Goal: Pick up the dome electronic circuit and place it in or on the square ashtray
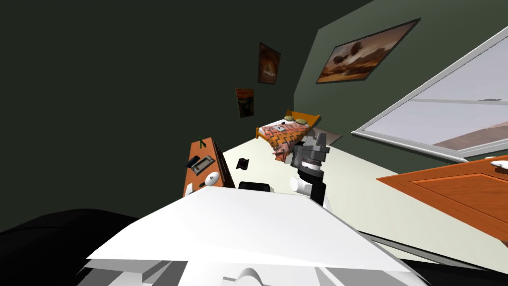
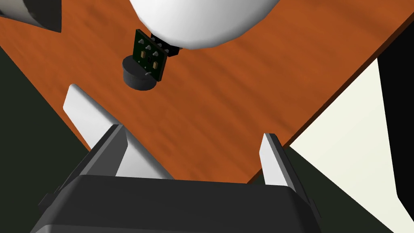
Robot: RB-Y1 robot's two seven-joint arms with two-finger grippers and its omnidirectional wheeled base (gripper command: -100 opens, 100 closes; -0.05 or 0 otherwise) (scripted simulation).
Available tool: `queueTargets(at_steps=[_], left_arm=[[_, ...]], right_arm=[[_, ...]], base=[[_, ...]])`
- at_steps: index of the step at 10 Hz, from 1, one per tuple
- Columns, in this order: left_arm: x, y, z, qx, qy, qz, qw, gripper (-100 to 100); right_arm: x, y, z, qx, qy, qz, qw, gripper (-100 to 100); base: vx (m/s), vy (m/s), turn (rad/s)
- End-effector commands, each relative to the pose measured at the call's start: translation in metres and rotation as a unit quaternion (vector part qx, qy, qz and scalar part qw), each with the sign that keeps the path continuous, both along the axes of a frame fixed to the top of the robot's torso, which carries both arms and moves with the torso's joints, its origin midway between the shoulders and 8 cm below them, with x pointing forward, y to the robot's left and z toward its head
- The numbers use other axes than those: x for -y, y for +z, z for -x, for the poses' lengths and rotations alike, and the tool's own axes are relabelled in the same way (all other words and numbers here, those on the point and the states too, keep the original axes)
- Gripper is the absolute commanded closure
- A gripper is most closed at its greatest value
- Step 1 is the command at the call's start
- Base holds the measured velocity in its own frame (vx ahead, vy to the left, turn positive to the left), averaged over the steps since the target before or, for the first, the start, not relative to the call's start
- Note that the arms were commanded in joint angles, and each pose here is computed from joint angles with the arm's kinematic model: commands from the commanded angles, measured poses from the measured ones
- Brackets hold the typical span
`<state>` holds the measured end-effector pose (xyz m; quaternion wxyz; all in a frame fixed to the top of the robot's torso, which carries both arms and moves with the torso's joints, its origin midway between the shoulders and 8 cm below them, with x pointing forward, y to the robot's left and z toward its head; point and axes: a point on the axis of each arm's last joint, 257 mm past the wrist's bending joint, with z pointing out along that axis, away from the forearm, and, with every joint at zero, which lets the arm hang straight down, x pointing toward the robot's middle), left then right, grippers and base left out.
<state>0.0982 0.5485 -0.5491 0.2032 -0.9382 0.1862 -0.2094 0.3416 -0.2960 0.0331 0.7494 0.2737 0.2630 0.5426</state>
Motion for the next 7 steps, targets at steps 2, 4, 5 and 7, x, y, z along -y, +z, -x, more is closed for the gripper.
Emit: queueTargets(at_steps=[2, 4, 5, 7], left_arm=[[-0.005, -0.005, 0.017, -0.011, 0.025, 0.016, 0.9995, -100], [-0.005, -0.005, 0.016, -0.010, 0.027, 0.017, 0.9994, -100], [-0.012, -0.008, 0.032, -0.022, 0.044, 0.025, 0.9985, -100], [-0.012, -0.008, 0.032, -0.023, 0.041, 0.023, 0.9986, -100]], right_arm=[[0.000, 0.000, 0.000, 0.000, 0.000, 0.000, 1.0000, 0], [0.000, 0.000, 0.000, 0.000, 0.000, 0.000, 1.0000, 0], [0.000, 0.000, 0.000, 0.000, 0.000, 0.000, 1.0000, 0], [0.000, 0.000, 0.000, 0.000, 0.000, 0.000, 1.0000, 0]], base=[[0.008, 0.008, -0.111], [0.015, 0.025, -0.057], [0.018, 0.029, -0.172], [0.013, 0.023, -0.057]])
